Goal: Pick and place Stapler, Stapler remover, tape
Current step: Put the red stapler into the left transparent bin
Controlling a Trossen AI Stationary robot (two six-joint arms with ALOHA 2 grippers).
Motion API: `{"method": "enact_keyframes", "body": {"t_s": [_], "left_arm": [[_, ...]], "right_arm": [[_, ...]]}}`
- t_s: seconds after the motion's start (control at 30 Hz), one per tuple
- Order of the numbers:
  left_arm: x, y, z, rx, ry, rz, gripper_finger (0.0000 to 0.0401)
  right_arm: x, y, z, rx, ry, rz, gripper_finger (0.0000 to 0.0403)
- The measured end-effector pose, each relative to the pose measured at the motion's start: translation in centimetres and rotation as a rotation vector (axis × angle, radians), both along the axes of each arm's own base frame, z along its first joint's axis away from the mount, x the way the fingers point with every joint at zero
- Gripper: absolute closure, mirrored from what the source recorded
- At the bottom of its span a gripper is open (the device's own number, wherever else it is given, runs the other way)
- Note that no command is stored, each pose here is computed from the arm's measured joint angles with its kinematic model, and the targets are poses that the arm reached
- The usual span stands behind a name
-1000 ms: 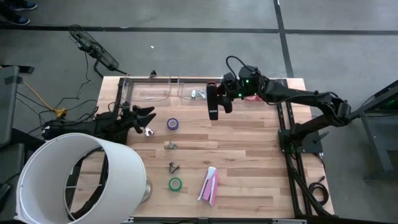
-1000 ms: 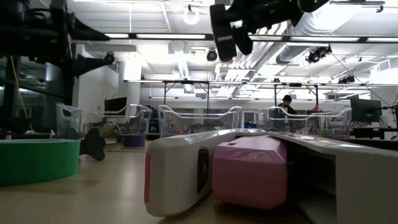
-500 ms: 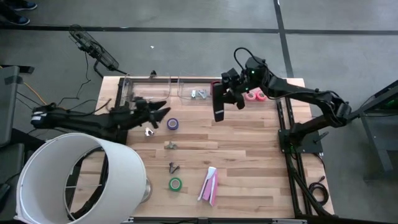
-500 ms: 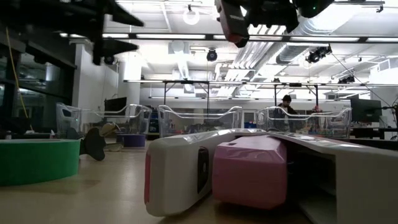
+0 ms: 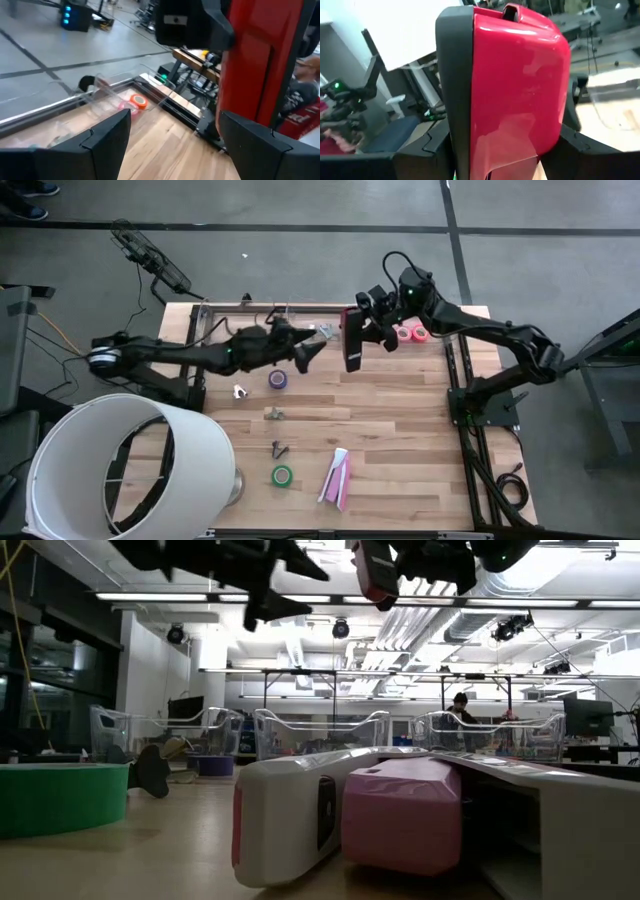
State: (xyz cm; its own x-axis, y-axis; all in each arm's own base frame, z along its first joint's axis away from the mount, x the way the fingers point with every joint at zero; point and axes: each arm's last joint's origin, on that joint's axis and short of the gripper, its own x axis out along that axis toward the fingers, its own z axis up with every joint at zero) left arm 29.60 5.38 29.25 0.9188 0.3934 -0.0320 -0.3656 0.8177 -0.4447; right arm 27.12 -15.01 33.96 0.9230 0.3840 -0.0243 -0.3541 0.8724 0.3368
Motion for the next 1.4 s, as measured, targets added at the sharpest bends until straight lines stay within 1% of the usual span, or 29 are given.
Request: {"method": "enact_keyframes", "body": {"t_s": [0.17, 0.27, 0.4, 0.43, 0.63, 0.83, 0.97, 1.2, 1.33, 1.4], "left_arm": [[0.7, 1.0, 0.2, 0.026, 0.011, -0.026, 0.0105], [0.7, 1.3, 0.3, 0.044, 0.011, -0.105, 0.0105], [0.6, 1.4, 0.6, 0.046, -0.017, -0.245, 0.0105], [0.6, 1.4, 0.7, 0.048, -0.026, -0.255, 0.0105], [0.6, 1.5, 0.7, 0.051, -0.031, -0.230, 0.0105], [0.6, 1.5, 0.7, 0.057, -0.027, -0.222, 0.0105], [0.6, 1.5, 0.8, 0.063, -0.029, -0.218, 0.0105], [0.6, 1.5, 0.8, 0.079, -0.033, -0.212, 0.0105], [0.5, 1.5, 1.0, 0.075, -0.044, -0.230, 0.0105], [0.5, 1.5, 1.0, 0.064, -0.050, -0.232, 0.0105]], "right_arm": [[0.4, -0.7, 0.2, 0.010, -0.059, 0.016, 0.0196], [0.7, -1.4, -0.3, 0.028, -0.061, 0.036, 0.0196], [1.0, -2.1, -1.0, 0.059, -0.046, 0.064, 0.0196], [1.1, -2.1, -1.0, 0.062, -0.047, 0.070, 0.0196], [1.5, -2.2, -1.3, 0.064, -0.062, 0.106, 0.0196], [1.7, -2.5, -0.7, 0.035, -0.084, 0.049, 0.0196], [2.2, -2.9, -0.1, 0.021, -0.099, 0.051, 0.0196], [4.1, -3.0, -0.9, 0.040, -0.056, 0.078, 0.0196], [5.0, -2.9, -0.7, 0.025, -0.065, 0.102, 0.0196], [5.3, -3.1, -0.7, 0.024, -0.066, 0.074, 0.0196]]}}
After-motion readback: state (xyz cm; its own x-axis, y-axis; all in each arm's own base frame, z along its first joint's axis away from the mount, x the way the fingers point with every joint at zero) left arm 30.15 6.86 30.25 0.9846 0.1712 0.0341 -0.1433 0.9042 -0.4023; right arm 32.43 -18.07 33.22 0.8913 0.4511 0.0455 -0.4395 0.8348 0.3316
